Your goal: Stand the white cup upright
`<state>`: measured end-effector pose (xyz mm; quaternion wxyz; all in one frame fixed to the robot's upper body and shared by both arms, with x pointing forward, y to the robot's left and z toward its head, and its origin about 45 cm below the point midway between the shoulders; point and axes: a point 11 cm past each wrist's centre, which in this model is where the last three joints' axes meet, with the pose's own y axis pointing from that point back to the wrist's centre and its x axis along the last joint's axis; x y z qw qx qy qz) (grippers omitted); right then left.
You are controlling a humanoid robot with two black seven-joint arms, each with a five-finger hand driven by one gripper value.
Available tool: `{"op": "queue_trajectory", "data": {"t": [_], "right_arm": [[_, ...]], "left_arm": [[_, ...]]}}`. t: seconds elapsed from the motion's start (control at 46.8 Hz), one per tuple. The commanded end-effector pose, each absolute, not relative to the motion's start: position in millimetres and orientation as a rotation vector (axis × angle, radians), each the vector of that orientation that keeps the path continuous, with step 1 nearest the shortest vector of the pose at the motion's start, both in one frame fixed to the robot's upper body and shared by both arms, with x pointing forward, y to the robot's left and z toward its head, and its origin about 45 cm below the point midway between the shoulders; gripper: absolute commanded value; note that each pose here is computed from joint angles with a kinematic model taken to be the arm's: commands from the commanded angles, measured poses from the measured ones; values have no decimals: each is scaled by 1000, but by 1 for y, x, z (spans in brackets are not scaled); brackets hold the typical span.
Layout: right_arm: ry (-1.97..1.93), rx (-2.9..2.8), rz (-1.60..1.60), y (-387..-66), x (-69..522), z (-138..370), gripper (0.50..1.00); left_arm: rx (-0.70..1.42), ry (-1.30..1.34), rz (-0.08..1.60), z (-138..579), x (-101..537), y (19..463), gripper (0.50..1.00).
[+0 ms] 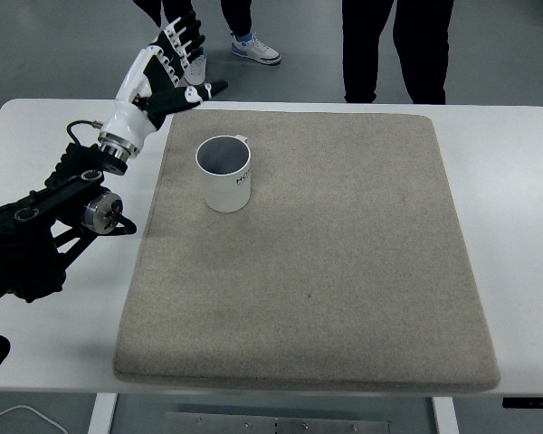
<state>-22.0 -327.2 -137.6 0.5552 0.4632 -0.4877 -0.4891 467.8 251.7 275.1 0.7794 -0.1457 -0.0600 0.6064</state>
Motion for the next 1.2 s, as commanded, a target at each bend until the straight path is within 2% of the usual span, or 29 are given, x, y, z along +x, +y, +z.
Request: {"op": "queue_trajectory", "data": {"t": [0.0,0.449,0.598,0.684,0.855,1.175], "right_arm": [[-1152,1094,-1155,-327,-22,-138,930],[-1152,1094,-1155,-327,-22,-138,930],[-1152,1094,-1155,-327,-22,-138,930],[-1152,1094,-1155,-327,-22,-138,930],[-1152,1094,-1155,-327,-22,-138,930],[-1152,1094,-1155,-327,-22,-138,930]], "left_arm": [[-324,-123,1351,279,476,260,992],[-394,-53,1539,290,497,305,988],[-380,-50,1557,288,499,308,988],[-284,46,1560,271,502,303,990],[-156,185,1529,253,503,297,990],[-147,331,1366,239,499,276,990]]}}
